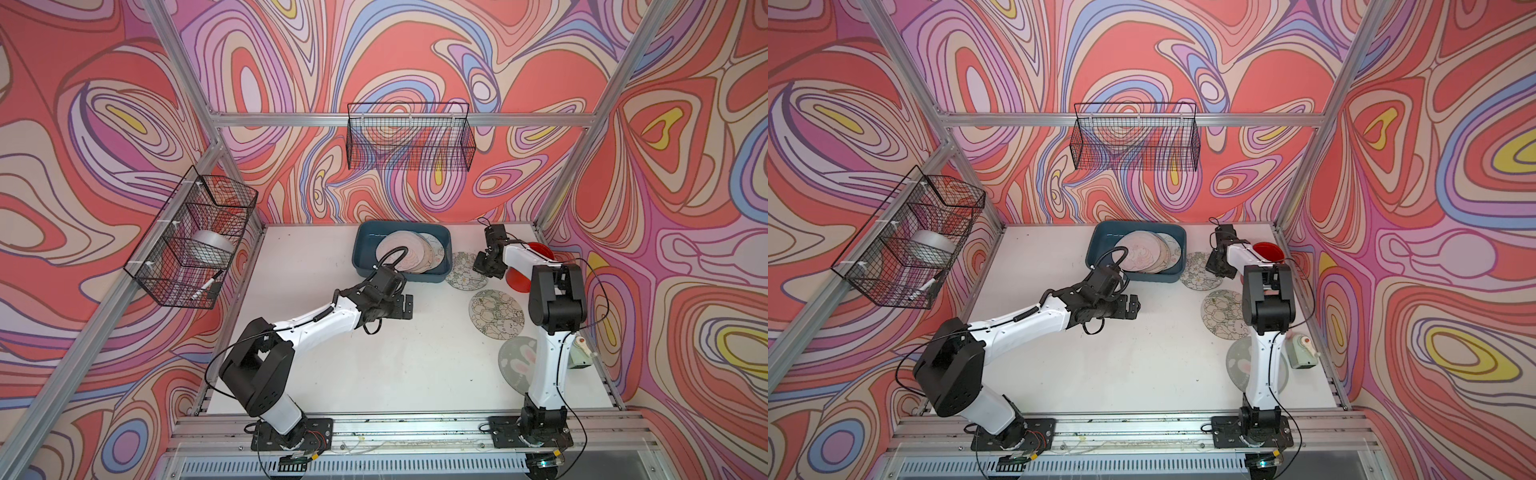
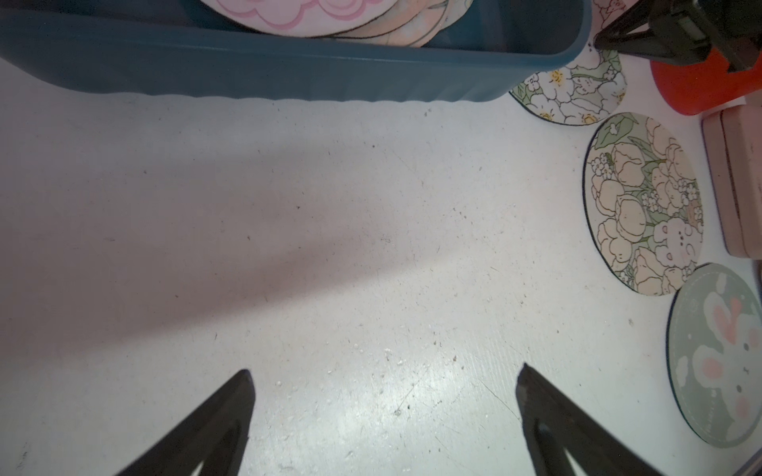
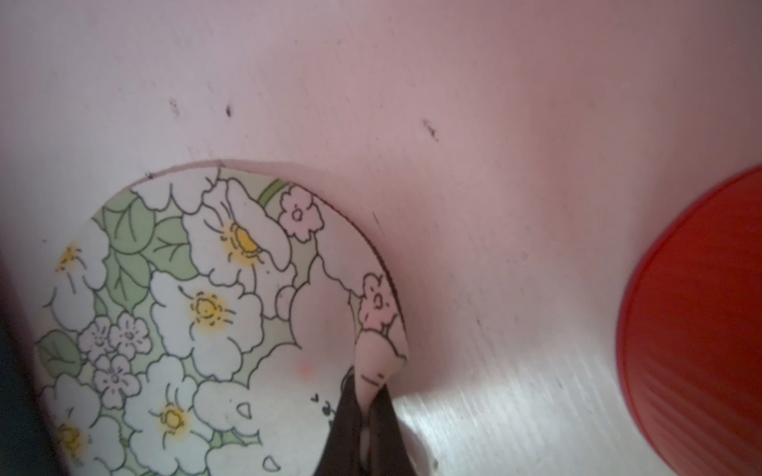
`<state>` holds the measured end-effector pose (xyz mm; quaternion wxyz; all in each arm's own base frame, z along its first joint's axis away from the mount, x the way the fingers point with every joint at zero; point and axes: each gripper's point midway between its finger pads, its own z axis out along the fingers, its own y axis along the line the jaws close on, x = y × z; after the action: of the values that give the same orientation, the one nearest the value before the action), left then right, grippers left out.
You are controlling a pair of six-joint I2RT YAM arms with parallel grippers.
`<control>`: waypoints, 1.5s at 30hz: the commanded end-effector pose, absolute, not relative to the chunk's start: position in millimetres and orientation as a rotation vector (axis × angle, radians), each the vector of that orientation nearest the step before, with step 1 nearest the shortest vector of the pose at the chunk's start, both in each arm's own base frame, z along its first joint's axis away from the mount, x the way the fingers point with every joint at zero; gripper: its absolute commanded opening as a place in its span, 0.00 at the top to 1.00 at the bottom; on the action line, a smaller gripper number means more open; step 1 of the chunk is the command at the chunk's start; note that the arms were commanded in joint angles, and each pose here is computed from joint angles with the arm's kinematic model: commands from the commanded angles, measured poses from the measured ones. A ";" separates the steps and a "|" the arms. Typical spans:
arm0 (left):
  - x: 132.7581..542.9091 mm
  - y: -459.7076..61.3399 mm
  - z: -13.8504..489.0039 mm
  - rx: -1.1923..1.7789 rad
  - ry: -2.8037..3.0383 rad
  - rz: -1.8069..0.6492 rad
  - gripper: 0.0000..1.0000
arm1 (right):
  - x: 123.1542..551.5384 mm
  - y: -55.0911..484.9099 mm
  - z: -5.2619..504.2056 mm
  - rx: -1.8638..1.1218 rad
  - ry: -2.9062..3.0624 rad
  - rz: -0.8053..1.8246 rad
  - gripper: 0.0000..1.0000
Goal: Put the coasters into the storage box
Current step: Pick up the coaster from the center of the board.
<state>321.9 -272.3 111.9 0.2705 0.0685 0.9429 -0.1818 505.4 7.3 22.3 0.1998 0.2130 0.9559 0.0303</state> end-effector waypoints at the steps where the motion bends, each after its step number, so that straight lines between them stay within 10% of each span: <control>1: 323.0 -273.1 116.4 0.235 2.506 -0.475 0.00 | 466.0 36.1 2.2 0.572 2.813 0.193 1.00; 23: 315.1 -299.9 187.2 0.489 2.071 -0.452 0.00 | 448.7 68.6 183.7 0.362 2.433 0.374 1.00; 45: 315.8 -406.2 207.6 0.791 1.696 -0.308 0.05 | 406.4 132.3 249.6 0.147 2.348 0.679 1.00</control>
<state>311.2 -394.1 188.4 0.5526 0.3340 0.7515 -0.1350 416.4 123.2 243.2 0.3437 0.0700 0.9057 0.2382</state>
